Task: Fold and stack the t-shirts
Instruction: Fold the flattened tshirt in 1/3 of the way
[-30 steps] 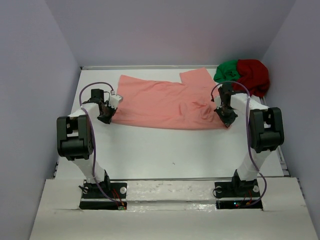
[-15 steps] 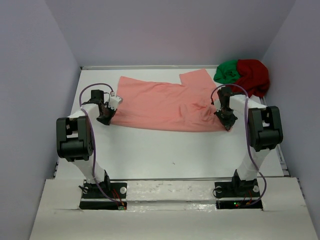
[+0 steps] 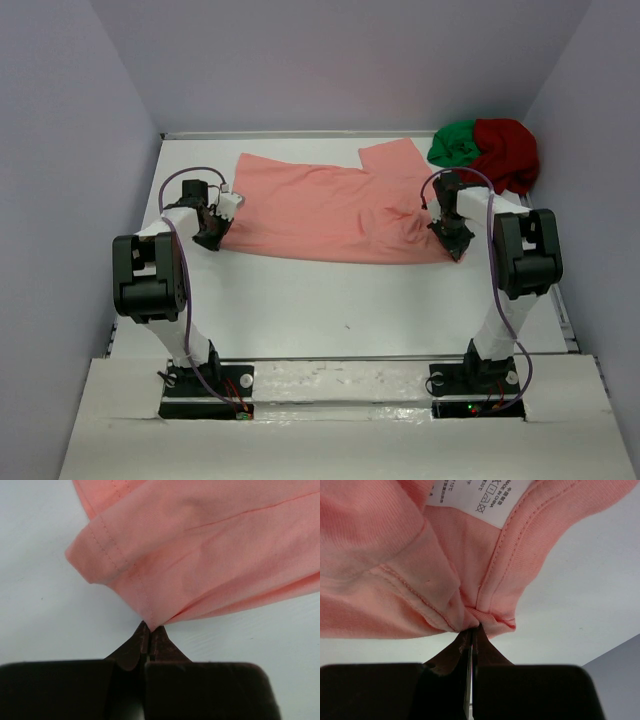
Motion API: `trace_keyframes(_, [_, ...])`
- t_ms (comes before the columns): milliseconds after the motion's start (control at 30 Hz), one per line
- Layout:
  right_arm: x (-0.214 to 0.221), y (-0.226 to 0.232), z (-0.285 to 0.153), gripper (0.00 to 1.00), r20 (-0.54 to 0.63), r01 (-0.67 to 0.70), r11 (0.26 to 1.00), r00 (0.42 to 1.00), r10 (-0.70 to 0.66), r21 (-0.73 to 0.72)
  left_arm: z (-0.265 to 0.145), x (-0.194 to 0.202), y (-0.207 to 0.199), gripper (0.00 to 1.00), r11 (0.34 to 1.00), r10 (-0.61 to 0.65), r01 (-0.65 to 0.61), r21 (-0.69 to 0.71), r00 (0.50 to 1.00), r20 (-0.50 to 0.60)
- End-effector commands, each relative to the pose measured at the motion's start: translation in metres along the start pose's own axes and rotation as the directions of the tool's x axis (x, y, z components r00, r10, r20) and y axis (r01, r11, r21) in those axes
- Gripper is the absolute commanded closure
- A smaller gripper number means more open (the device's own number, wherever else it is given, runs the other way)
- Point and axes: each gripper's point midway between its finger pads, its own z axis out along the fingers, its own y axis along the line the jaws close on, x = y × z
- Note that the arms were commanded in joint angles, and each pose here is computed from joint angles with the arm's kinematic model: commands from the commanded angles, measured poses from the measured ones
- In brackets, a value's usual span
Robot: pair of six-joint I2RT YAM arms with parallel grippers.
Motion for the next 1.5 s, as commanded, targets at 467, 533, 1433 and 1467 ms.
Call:
trace_keyframes(467, [-0.008,-0.011,-0.019,0.36,-0.015,-0.016,1.0,1.0,0.016,0.004,-0.031,-0.004,-0.01,0.98,1.0,0.005,-0.003,0.031,0.999,-0.047])
trace_keyframes(533, [-0.011,-0.014,-0.028,0.24,0.002,-0.014,1.0,1.0,0.014,0.005,-0.033,-0.004,-0.01,0.98,1.0,0.006,-0.005,0.026,0.999,-0.048])
trace_keyframes(1433, [-0.103,0.0,-0.114,0.53,0.373,0.093,0.969,0.928,-0.002,-0.228,-0.088,-0.029,0.011,0.01,0.995,-0.002,0.002,-0.102,1.0,0.005])
trace_keyframes(1467, [-0.111,0.003,-0.109,0.64,0.373,0.099,0.964,0.928,0.0,-0.246,-0.088,-0.032,0.011,0.01,0.995,-0.015,0.016,-0.096,1.0,0.012])
